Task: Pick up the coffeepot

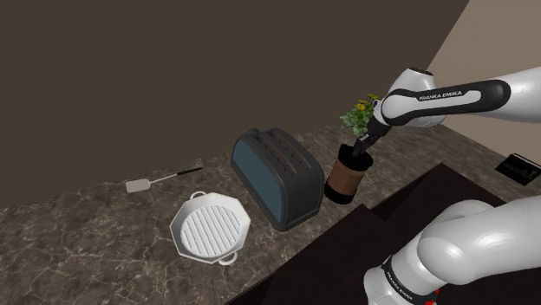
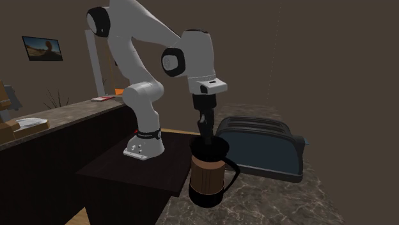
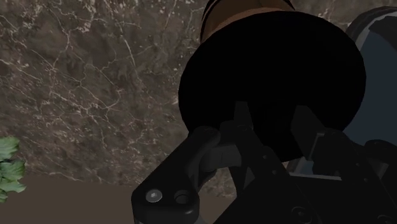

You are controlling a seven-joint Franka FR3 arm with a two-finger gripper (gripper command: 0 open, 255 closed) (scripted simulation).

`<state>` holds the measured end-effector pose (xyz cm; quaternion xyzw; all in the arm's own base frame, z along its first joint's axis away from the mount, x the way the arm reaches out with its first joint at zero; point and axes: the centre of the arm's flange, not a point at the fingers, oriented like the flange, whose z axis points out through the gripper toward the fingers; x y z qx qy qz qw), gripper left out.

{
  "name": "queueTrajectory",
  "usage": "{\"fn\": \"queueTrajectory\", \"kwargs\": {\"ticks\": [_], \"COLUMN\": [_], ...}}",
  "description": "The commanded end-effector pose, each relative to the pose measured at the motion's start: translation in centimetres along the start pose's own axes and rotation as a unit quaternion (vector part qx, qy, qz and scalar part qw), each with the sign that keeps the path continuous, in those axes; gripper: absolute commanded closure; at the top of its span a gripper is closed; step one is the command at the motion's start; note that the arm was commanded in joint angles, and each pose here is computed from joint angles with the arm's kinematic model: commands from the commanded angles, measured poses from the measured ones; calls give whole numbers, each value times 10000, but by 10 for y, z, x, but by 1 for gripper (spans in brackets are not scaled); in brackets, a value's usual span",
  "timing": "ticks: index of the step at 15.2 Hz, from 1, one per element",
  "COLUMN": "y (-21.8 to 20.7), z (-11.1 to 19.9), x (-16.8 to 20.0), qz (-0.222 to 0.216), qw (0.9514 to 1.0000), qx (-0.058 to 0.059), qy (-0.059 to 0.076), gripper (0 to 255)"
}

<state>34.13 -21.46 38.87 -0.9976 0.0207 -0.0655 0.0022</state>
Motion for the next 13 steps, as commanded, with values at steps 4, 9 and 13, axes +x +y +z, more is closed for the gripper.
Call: {"fn": "queueTrajectory", "kwargs": {"ticks": [4,9,13], "y": [2,1,1], "z": [-27,-54,-65], "x": [5,8,9], "qz": [0,0,0], "qw": [10000,10000,10000], "qx": [-6,-6,-6], "qy": [14,14,14], "gripper": [255,255,255]}}
